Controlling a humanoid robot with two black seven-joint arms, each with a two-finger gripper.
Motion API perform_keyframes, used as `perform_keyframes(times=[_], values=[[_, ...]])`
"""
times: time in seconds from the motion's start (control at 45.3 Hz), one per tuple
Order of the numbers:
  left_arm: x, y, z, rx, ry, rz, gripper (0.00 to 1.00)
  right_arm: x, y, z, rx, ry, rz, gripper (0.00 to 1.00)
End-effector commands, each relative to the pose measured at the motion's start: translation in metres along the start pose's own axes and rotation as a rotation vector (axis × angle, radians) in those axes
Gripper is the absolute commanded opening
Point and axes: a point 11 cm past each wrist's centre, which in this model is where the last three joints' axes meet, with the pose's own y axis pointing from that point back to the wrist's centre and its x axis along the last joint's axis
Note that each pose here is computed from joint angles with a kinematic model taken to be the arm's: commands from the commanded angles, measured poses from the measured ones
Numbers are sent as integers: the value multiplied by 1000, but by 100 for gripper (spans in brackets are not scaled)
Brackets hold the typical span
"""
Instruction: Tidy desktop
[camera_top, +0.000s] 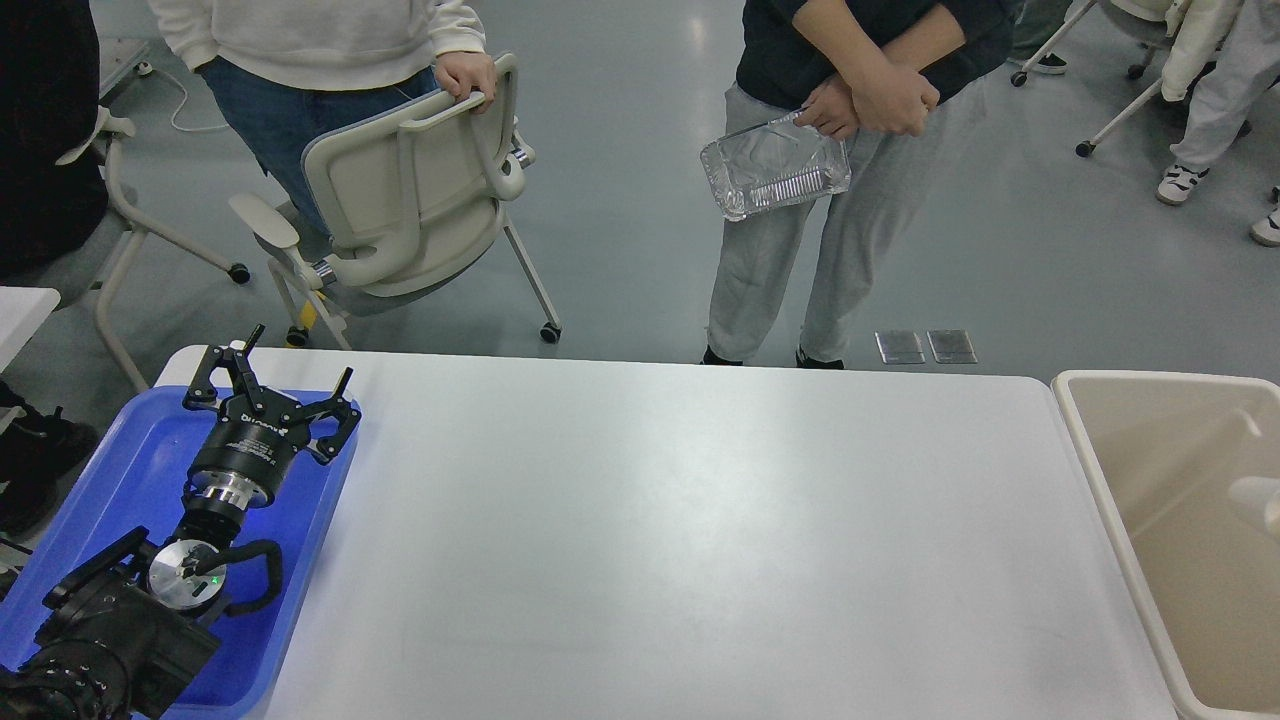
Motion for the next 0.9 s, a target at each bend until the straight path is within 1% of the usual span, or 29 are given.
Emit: perform_keyframes(times=[0.0, 0.221, 0.243, 0.287, 0.309, 0.331, 0.353, 0.684, 0.816, 0.882], values=[[0, 0, 0, 0, 0, 0, 100, -3, 1, 10, -18, -9, 27, 0], [0, 0, 0, 0, 0, 0, 100, -3, 1, 12, -23, -6, 26, 0], [0, 0, 0, 0, 0, 0, 100, -3, 1, 12, -21, -7, 26, 6], [0, 0, 0, 0, 0, 0, 100, -1, 1, 11, -21, -7, 29, 50], [0, 0, 0, 1, 0, 0, 100, -1, 1, 11, -21, -7, 28, 77], [0, 0, 0, 1, 0, 0, 100, -1, 1, 11, -21, -7, 27, 97], [0, 0, 0, 0, 0, 0, 100, 0, 1, 10, -19, -8, 27, 100], [0, 0, 1, -2, 0, 1, 100, 1, 1, 9, -16, -19, 30, 100], [0, 0, 1, -2, 0, 1, 100, 5, 1, 4, 7, -98, 41, 100], [0, 0, 1, -2, 0, 1, 100, 4, 0, -6, 37, -172, 15, 100]])
